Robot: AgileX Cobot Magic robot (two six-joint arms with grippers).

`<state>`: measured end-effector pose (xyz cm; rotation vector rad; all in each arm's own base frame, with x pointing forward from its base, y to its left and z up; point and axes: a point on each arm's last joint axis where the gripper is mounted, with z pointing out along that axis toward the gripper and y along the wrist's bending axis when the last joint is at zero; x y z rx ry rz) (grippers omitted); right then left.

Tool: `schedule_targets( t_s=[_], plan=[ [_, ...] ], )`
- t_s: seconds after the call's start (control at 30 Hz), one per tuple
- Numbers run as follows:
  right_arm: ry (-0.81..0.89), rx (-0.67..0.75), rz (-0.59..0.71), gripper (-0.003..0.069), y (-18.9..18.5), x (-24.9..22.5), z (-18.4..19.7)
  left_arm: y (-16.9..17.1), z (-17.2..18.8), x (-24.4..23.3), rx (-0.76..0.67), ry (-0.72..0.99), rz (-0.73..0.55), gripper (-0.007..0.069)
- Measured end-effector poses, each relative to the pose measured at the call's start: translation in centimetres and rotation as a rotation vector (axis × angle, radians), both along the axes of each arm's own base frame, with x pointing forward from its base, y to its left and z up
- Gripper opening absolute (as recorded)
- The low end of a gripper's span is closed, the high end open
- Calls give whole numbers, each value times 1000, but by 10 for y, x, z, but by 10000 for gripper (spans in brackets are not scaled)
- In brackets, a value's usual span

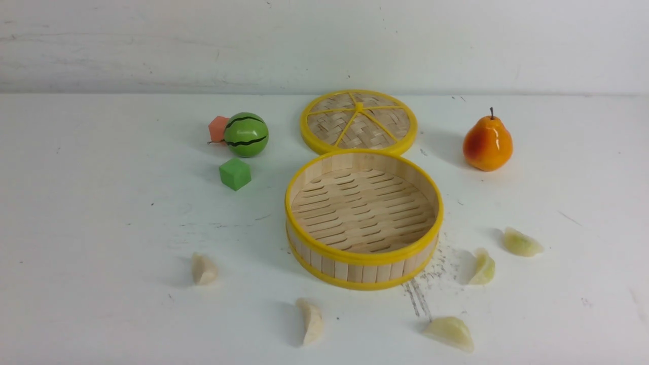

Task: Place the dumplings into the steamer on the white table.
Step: 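Reach for and grasp a dumpling on the table with the left gripper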

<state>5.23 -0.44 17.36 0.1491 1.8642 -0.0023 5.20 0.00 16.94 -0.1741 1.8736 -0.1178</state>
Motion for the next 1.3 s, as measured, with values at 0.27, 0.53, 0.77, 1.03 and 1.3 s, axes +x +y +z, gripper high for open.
schedule_targets(
  t_s=[0.27,0.53,0.77,1.03,1.3],
  plan=[
    [-1,7,1,240,0,0,0,0,0,0,5,0,0,237],
    [-3,37,3,240,1,0,0,0,0,0,8,0,1,237],
    [-8,107,8,240,4,0,0,0,0,0,8,0,1,237],
    [-9,114,9,240,4,0,0,0,0,0,11,-5,1,237],
    [-17,595,-2,240,16,0,2,-5,26,4,-902,-254,101,237]
  ],
)
